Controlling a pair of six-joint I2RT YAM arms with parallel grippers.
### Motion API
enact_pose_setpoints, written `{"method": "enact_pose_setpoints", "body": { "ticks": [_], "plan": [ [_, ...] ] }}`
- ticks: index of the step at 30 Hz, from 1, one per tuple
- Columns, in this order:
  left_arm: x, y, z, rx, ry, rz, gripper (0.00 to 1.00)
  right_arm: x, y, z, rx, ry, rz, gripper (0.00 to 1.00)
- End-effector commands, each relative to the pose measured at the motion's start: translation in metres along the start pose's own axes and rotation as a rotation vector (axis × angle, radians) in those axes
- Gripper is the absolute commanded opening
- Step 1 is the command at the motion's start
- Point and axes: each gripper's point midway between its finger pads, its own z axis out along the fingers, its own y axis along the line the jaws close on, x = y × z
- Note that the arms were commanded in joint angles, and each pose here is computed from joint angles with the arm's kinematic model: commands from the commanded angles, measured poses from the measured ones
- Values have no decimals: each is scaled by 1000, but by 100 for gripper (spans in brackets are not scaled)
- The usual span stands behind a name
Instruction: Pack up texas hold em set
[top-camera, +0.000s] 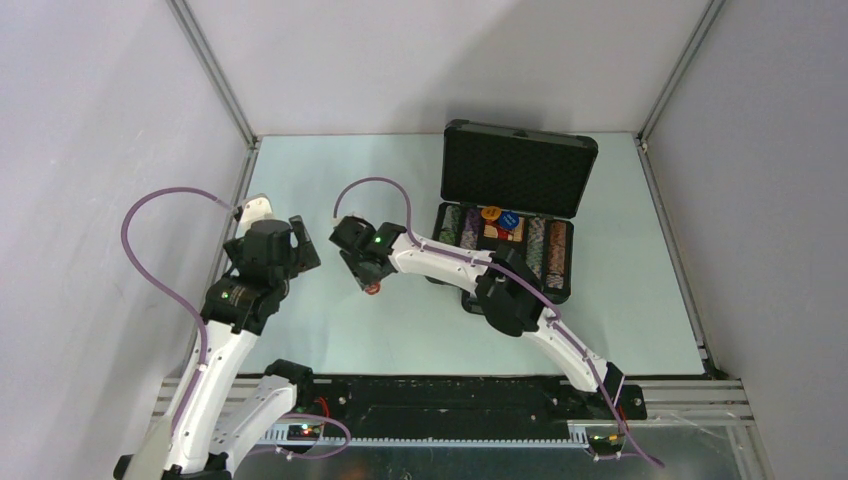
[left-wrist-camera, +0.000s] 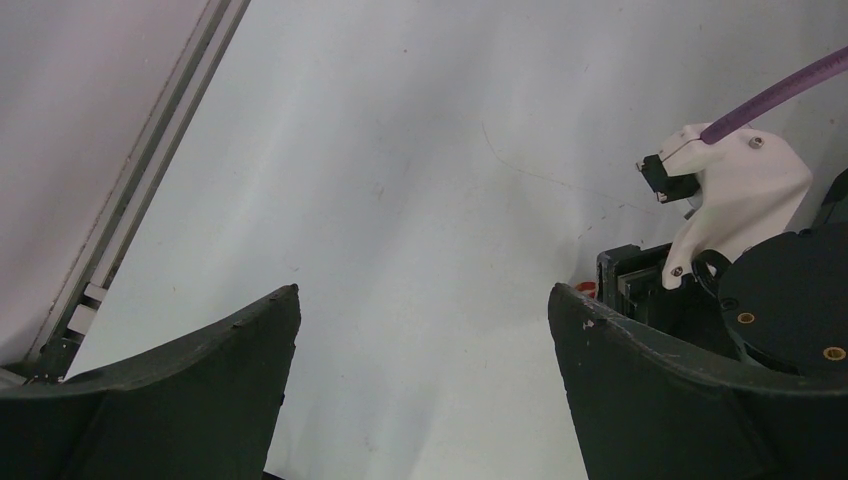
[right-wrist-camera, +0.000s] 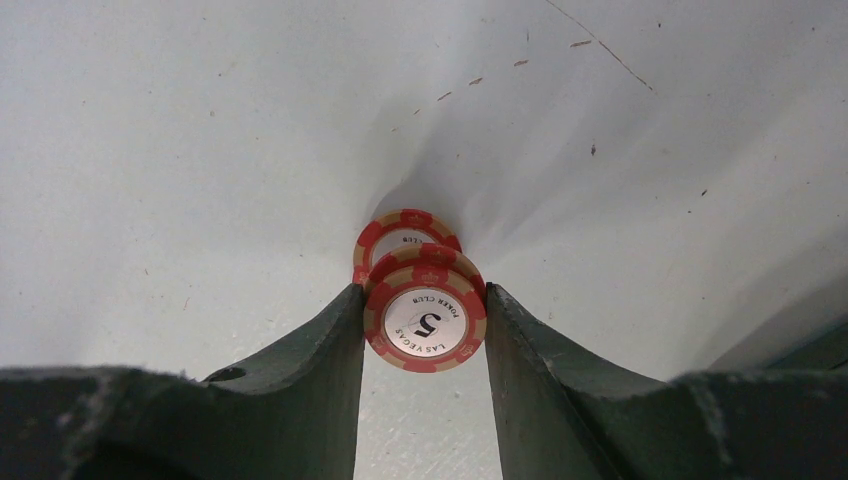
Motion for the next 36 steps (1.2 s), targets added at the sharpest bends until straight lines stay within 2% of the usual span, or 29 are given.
{"method": "enact_pose_setpoints", "body": {
  "ticks": [1,10,28,36],
  "plan": [
    [-3,0,1,5,-11,-6,98,-27,4,-24,-35,-77,9,14],
    [-3,0,0,7,-11,-5,98,-30,8,-15,-40,-90,17,18],
    [-3,-1,1,9,-11,-5,98,-25,13,1,-45,-70,11,34],
    [-2,-1,1,8,-8,-3,98,-17,11,7,-36,-44,7,36]
  ]
}}
